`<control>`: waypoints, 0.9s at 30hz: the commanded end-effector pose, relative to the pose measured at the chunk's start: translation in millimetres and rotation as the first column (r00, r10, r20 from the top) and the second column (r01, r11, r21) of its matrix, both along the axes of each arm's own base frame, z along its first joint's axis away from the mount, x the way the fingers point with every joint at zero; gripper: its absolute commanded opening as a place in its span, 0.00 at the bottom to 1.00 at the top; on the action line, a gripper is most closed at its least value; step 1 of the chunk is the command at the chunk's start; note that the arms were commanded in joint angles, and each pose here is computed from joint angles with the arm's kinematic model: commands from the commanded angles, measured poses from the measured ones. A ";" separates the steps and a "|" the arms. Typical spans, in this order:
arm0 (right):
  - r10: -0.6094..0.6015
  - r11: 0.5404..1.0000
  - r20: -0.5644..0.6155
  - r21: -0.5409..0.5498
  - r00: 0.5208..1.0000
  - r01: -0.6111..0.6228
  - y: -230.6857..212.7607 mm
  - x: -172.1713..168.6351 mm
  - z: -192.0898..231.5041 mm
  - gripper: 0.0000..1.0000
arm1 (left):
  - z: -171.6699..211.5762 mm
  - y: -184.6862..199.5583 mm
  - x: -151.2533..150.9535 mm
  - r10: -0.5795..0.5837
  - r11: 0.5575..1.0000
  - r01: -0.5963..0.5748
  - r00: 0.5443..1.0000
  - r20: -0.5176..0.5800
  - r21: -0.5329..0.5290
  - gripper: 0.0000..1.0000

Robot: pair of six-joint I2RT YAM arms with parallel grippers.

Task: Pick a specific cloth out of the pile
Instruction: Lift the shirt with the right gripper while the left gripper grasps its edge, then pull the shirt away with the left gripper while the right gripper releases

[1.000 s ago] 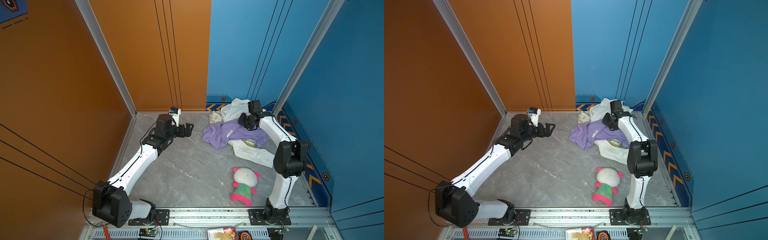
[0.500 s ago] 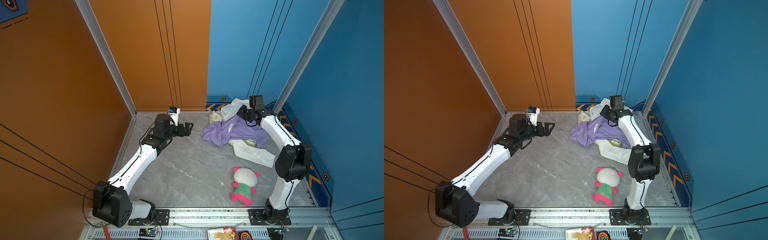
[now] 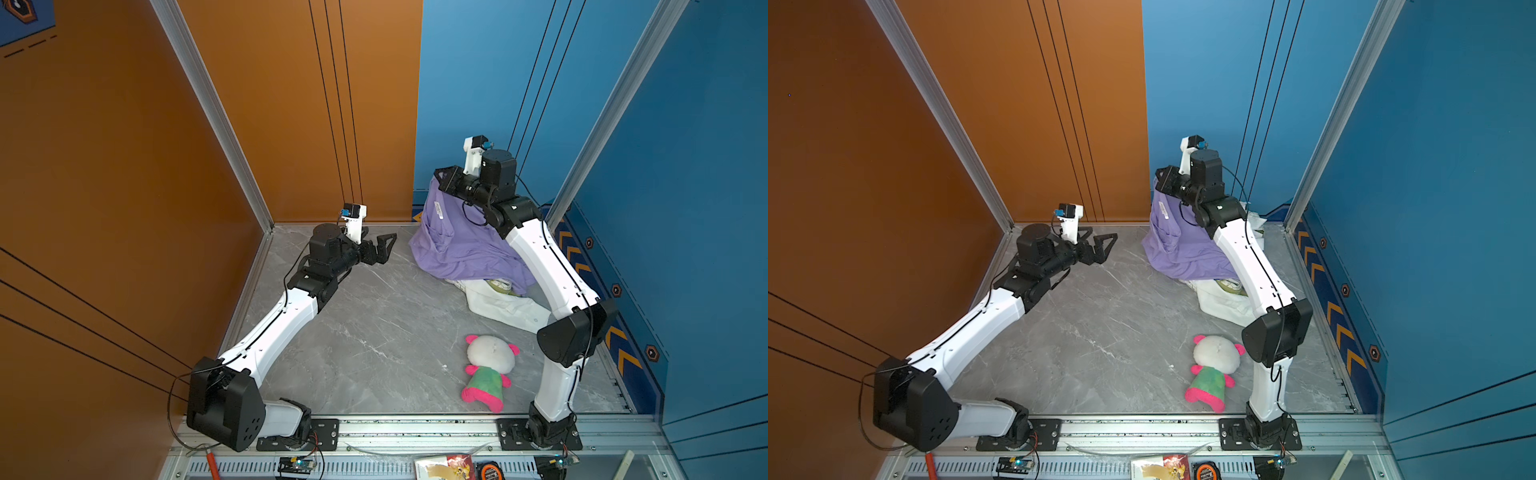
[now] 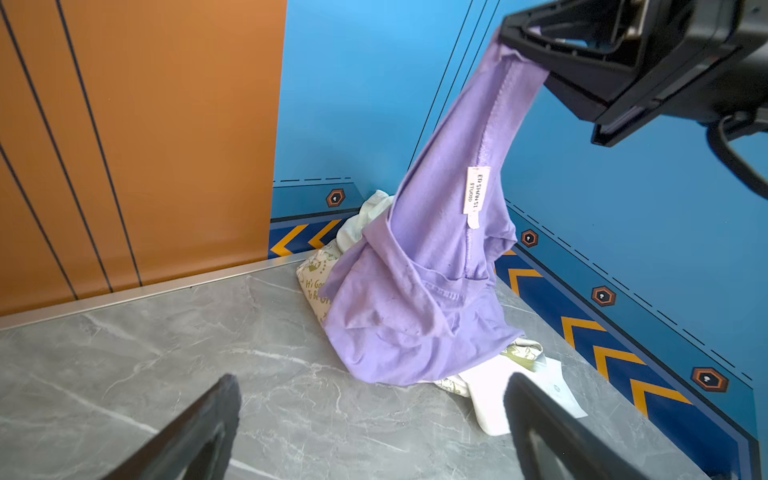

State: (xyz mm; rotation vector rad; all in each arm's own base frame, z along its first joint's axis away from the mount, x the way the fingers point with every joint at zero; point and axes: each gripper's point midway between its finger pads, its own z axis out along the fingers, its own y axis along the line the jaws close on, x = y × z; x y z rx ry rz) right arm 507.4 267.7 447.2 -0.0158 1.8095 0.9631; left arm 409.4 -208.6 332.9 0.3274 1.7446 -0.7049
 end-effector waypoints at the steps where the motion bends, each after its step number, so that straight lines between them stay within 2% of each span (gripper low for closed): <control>1: 0.169 0.986 0.001 -0.004 0.986 -0.169 46.7 -20.7 -2.4 0.00 | 29.1 -9.8 8.9 -0.027 1.000 0.027 0.992 0.120 0.001 1.00; 6: 0.319 0.948 -0.046 0.002 0.947 -0.320 83.5 -50.1 -14.8 0.00 | 45.9 -8.5 26.4 0.011 1.000 -0.006 0.983 0.184 -0.027 0.99; 11: 0.401 0.916 -0.072 0.011 0.913 -0.402 99.3 -68.5 -20.6 0.00 | 41.1 -15.9 39.9 -0.010 0.999 0.016 0.985 0.174 -0.033 0.99; 15: 0.436 0.900 -0.090 0.017 0.896 -0.436 106.3 -76.0 -27.0 0.00 | 35.8 -23.4 47.0 -0.036 0.997 0.046 0.988 0.153 -0.060 0.88; 18: 0.451 0.892 -0.100 0.020 0.887 -0.452 108.6 -79.7 -30.3 0.00 | 33.9 -29.7 52.2 -0.057 0.994 0.069 0.989 0.138 -0.084 0.74; 19: 0.450 0.892 -0.102 0.020 0.887 -0.451 108.1 -79.5 -31.2 0.00 | 32.8 -31.7 54.3 -0.063 0.993 0.075 0.989 0.132 -0.090 0.67; 21: 0.446 0.894 -0.103 0.014 0.889 -0.447 106.4 -79.3 -32.5 0.00 | 32.2 -33.5 57.3 -0.068 0.991 0.081 0.990 0.121 -0.105 0.50; 24: 0.431 0.901 -0.102 0.006 0.896 -0.433 100.4 -76.0 -33.6 0.00 | 33.4 -33.0 62.9 -0.058 0.988 0.072 0.992 0.112 -0.134 0.21; 26: 0.419 0.907 -0.101 0.004 0.902 -0.421 94.2 -73.1 -32.6 0.07 | 35.7 -29.1 67.8 -0.035 0.987 0.051 0.994 0.108 -0.150 0.03; 27: 0.408 0.912 -0.101 0.002 0.907 -0.410 89.8 -70.7 -32.7 0.12 | 36.9 -26.7 70.3 -0.024 0.987 0.040 0.994 0.109 -0.154 0.00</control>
